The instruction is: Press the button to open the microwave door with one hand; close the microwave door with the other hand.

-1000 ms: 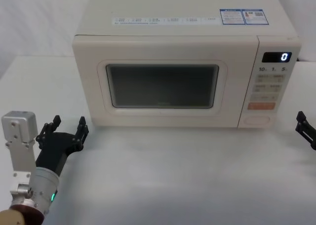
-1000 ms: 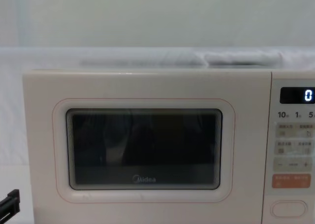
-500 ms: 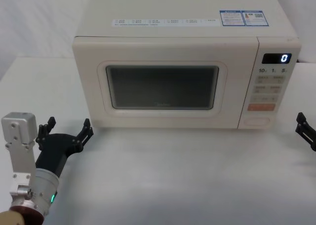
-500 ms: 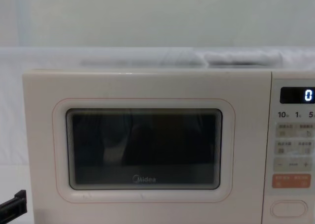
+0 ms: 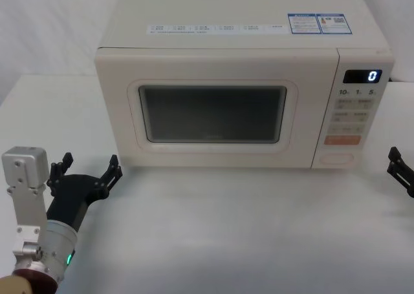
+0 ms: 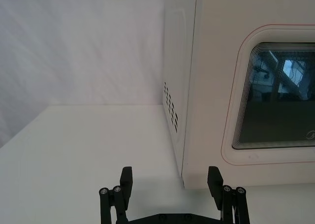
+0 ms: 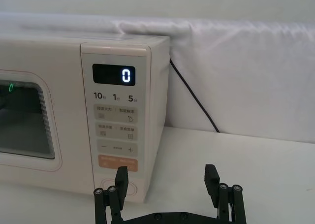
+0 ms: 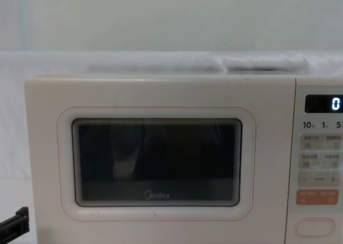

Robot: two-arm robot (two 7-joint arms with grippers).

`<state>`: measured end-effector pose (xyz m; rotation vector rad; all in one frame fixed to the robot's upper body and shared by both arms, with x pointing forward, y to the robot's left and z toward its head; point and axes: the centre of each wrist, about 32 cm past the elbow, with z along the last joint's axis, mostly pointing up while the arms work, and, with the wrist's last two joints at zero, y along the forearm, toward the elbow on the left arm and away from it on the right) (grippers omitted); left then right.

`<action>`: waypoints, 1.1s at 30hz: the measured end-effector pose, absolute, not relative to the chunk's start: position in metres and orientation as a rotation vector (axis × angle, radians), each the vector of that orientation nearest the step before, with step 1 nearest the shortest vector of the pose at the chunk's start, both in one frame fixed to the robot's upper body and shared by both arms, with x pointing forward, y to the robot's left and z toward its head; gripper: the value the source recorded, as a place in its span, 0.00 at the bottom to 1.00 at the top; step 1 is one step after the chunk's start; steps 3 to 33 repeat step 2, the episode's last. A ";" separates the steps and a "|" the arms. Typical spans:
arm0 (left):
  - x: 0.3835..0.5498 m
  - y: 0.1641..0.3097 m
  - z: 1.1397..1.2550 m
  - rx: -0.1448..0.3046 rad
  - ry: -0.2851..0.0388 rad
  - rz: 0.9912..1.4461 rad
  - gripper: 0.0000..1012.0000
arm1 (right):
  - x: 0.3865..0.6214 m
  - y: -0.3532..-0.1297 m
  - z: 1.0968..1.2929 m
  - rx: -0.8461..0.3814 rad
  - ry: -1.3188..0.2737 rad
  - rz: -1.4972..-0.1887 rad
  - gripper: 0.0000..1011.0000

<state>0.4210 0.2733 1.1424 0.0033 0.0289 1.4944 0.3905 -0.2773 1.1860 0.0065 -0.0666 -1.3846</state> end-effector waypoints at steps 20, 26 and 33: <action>0.421 0.273 1.142 0.003 0.029 1.494 0.99 | 0.390 -0.277 1.186 0.007 -0.067 -1.384 0.99; 0.421 0.273 1.142 0.003 0.029 1.494 0.99 | 0.390 -0.277 1.186 0.007 -0.067 -1.384 0.99; 0.421 0.273 1.142 0.003 0.029 1.494 0.99 | 0.390 -0.277 1.186 0.007 -0.067 -1.384 0.99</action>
